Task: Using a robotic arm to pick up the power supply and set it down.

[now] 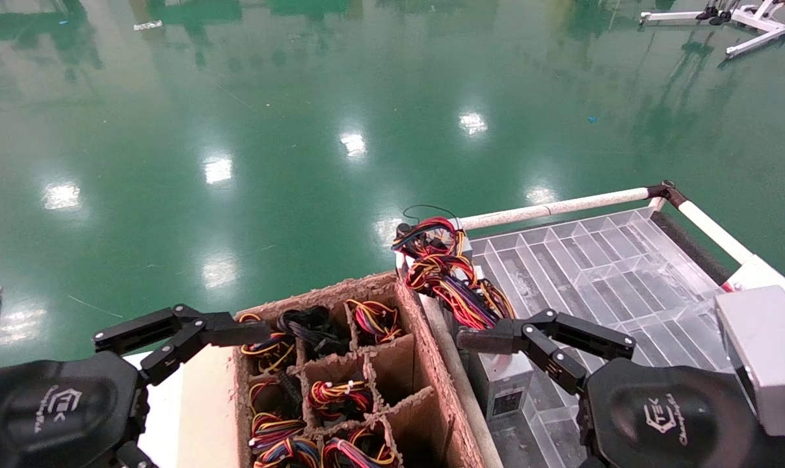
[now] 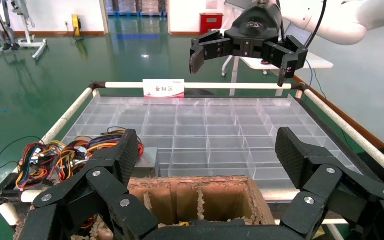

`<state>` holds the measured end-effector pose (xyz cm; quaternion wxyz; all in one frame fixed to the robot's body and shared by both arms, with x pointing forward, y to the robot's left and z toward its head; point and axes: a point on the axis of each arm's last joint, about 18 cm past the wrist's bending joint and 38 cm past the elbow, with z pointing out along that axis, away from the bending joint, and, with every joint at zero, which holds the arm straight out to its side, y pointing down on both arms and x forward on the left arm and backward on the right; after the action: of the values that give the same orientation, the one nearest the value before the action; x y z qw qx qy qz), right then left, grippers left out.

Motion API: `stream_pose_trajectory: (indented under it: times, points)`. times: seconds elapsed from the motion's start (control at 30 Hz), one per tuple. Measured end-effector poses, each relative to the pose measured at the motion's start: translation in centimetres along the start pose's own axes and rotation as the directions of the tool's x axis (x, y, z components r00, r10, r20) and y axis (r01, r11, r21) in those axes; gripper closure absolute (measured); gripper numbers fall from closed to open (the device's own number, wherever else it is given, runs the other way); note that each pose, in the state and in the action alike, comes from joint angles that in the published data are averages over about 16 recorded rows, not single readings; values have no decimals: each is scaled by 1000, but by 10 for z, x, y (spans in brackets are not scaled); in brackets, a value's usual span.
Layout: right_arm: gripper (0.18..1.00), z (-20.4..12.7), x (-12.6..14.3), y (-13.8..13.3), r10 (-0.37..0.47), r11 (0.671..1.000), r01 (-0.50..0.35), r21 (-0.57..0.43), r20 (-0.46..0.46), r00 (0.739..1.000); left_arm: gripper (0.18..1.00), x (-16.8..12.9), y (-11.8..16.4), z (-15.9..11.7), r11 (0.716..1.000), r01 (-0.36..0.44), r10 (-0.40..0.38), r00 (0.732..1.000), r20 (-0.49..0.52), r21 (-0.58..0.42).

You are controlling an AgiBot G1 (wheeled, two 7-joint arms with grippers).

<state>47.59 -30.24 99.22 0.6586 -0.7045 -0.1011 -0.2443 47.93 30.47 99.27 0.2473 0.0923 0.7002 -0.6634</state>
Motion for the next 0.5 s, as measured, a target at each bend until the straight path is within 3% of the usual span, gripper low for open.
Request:
stream_pose_trajectory:
  times: [0.5]
  points:
    - [178, 0, 0, 0, 0, 1000, 0, -1, -1, 1000, 209, 0, 0, 0, 1000, 0, 0, 1000, 0, 0]
